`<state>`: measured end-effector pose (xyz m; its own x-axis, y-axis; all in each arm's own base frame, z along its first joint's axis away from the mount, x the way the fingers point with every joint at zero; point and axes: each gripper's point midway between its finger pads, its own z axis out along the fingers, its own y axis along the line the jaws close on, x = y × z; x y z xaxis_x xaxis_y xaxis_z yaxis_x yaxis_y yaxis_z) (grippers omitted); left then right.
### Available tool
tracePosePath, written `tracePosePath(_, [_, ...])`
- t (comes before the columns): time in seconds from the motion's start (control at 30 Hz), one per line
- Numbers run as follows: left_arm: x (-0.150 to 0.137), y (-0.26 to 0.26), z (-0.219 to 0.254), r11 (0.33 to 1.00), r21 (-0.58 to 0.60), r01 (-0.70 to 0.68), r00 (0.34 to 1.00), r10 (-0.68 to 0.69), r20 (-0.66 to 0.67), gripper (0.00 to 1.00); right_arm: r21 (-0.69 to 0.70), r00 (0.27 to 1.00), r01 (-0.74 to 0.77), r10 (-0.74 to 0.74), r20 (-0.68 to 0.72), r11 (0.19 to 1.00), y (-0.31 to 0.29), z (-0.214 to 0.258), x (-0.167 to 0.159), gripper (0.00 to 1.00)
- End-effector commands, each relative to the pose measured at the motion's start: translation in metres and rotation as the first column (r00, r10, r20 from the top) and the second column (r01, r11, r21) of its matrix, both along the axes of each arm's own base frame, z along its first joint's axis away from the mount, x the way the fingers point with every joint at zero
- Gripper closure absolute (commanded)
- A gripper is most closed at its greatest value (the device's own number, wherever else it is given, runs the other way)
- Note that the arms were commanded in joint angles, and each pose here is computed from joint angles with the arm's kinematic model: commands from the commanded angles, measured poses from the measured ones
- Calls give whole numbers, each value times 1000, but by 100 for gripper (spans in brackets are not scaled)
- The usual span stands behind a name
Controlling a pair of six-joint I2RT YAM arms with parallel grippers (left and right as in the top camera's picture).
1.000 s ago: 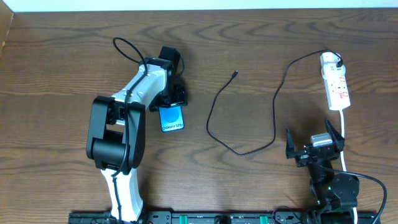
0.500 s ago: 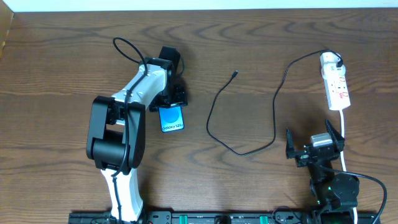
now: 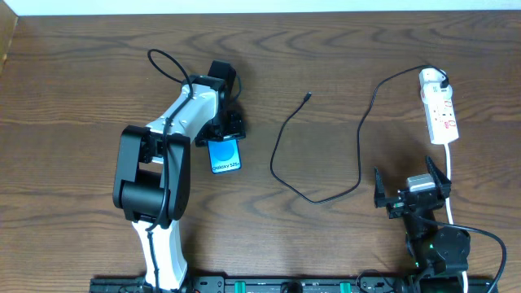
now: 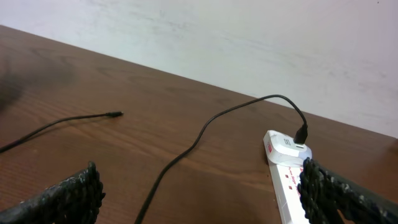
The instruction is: Plug charger to phone and switch on socket
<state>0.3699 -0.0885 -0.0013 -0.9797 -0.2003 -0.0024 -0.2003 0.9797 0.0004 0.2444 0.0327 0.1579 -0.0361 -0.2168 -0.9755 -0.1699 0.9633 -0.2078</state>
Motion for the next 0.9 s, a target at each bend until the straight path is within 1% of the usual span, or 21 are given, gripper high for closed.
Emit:
tracePosePath(0.0, [3, 5, 11, 1000, 8, -18, 1000, 18, 23, 22, 10, 1000, -12, 12, -1, 1000, 3, 0, -1, 1])
tracePosePath(0.33, [1, 0, 11, 1000, -17, -17, 1000, 18, 12, 22, 10, 1000, -12, 12, -1, 1000, 3, 0, -1, 1])
tracePosePath(0.37, [1, 0, 11, 1000, -18, -18, 1000, 18, 12, 19, 10, 1000, -12, 12, -1, 1000, 3, 0, -1, 1])
tracePosePath(0.4, [1, 0, 11, 1000, -20, -17, 1000, 17, 10, 14, 9, 1000, -12, 12, -1, 1000, 3, 0, -1, 1])
tracePosePath(0.47, [-2, 1, 11, 1000, -17, -22, 1000, 22, 0, 10, 10, 1000, -12, 12, -1, 1000, 3, 0, -1, 1])
tracePosePath(0.5, [-3, 1, 11, 999, -15, -32, 999, 32, -6, 4, 10, 1000, -12, 12, -1, 1000, 3, 0, -1, 1])
tracePosePath(0.73, [-11, 3, 11, 993, -4, -115, 993, 115, -39, 3, 9, 1000, -12, 12, -1, 1000, 3, 0, -1, 1])
tracePosePath(0.87, [-15, 3, 8, 993, -1, -115, 992, 115, -48, 3, 9, 1000, -12, 12, -1, 1000, 3, 0, -1, 1])
